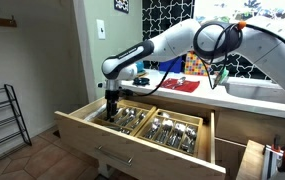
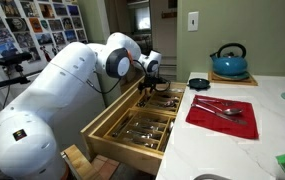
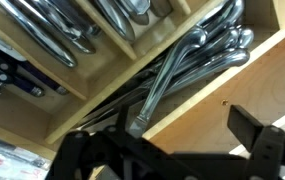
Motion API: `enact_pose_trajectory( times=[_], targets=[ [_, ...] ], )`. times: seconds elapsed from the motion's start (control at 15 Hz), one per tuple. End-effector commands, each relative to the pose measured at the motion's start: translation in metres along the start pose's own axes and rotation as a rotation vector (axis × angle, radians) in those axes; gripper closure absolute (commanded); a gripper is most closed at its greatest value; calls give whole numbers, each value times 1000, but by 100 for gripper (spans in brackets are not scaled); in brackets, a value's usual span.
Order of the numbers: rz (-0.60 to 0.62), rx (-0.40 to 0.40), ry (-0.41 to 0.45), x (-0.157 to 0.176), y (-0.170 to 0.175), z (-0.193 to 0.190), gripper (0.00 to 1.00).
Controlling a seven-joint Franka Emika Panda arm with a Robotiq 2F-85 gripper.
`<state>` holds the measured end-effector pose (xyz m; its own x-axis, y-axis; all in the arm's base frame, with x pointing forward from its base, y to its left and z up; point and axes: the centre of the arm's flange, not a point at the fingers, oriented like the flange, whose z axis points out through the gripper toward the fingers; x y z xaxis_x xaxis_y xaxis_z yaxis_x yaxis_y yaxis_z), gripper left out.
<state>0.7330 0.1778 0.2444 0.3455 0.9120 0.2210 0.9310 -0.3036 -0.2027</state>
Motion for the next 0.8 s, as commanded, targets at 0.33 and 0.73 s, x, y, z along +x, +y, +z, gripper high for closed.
enact_pose_trajectory(
  times=[0.33,0.73],
  targets=[
    [-21,72,15,13,30,27,0],
    [-21,68,30,16,40,38,23]
  ],
)
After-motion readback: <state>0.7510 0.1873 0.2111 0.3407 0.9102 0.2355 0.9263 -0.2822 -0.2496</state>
